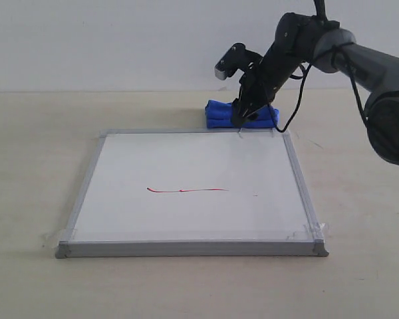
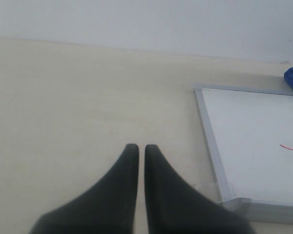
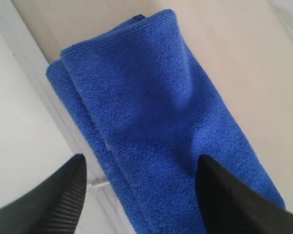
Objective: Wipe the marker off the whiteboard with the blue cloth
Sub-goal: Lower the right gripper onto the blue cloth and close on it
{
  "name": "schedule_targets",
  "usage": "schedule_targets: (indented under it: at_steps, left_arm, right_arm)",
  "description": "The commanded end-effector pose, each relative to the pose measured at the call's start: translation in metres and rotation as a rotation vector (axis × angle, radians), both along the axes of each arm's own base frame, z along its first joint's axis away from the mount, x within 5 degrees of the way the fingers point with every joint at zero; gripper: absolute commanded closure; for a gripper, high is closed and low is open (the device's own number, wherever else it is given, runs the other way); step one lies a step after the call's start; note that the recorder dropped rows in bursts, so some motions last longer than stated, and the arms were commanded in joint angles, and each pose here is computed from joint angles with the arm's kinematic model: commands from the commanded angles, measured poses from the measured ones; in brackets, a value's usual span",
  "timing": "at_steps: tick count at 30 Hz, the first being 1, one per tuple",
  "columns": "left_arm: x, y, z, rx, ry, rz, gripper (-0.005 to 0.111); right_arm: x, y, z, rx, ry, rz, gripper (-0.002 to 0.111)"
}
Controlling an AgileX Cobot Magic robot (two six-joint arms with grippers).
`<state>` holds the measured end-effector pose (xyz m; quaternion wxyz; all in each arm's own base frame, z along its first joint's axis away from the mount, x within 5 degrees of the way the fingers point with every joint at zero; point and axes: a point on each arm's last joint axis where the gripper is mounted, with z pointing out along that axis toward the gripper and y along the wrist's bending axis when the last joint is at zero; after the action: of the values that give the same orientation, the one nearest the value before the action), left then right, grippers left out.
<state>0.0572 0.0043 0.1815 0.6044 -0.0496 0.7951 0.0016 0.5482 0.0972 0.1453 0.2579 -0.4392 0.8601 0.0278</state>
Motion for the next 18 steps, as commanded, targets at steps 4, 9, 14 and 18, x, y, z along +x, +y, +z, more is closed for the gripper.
schedule_targets:
  at_steps: [4,9,14,18]
  left_arm:
    - [0.000,0.000,0.002,-0.003,-0.011,0.000,0.102]
    - [0.000,0.000,0.002,-0.003,-0.011,0.000,0.102]
    - [0.000,0.000,0.002,-0.003,-0.011,0.000,0.102]
    - [0.000,0.000,0.002,-0.003,-0.011,0.000,0.102]
  right_arm:
    - [0.005,0.000,-0.016,-0.007,-0.018,0.004,0.050]
    - [0.009,-0.001,-0.020,-0.004,-0.057,-0.011,0.050]
    - [0.010,-0.001,-0.019,-0.003,-0.067,-0.014,0.062]
    - [0.008,-0.001,-0.020,-0.007,-0.050,-0.005,0.088]
